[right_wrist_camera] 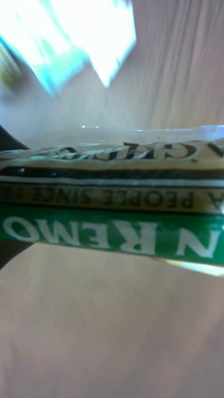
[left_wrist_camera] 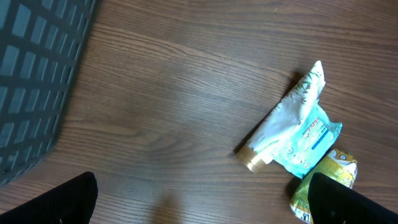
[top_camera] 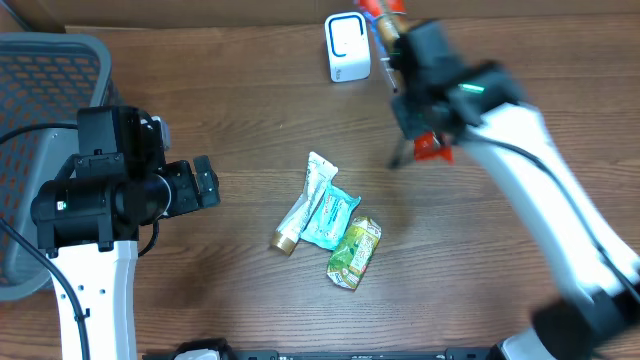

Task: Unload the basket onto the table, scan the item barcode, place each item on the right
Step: 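Swing the spaghetti pack right and lower it toward the table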

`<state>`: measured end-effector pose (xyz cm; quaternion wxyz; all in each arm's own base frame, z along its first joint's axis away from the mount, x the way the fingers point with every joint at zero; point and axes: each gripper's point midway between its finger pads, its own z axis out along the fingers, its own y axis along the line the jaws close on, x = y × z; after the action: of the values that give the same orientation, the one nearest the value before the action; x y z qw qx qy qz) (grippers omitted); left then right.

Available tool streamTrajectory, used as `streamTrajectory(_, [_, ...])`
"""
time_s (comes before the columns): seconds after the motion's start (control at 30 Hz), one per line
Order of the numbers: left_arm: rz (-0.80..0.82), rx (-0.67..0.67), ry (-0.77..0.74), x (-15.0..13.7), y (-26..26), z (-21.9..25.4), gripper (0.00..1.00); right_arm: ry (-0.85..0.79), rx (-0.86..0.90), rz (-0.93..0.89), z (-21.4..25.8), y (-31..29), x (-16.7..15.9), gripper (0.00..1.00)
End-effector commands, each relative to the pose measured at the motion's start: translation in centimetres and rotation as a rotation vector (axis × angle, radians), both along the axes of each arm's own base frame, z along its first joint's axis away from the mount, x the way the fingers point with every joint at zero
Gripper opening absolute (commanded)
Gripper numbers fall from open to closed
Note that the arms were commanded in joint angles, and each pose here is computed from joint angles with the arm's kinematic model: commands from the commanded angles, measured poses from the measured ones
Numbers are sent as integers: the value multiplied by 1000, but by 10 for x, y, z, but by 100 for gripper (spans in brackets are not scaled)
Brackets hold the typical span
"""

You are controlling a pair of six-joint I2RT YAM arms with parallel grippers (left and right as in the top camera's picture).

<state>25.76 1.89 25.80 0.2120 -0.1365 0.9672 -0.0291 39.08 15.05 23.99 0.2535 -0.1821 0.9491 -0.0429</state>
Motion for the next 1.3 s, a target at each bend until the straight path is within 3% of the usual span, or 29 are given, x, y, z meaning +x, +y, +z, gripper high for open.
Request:
streamTrajectory(0.0, [17,-10,-13,2,0,3,100,127,438,-11,55,18,-60,4])
streamTrajectory(0.17, [17,-9,-13,2,0,3,100,214,396,-127,47,-24,-79,4])
streamTrajectory(0.8, [17,-9,-13,2,0,3,100,154,629,-307,62,-103,-49,4])
streamTrajectory(1.0, [17,-10,-13,2,0,3,100,114,645,-428,62,-148,-46,4])
streamTrajectory(1.27, [17,-9,-13,2,0,3,100,100,653,-454,63,-162,-47,4])
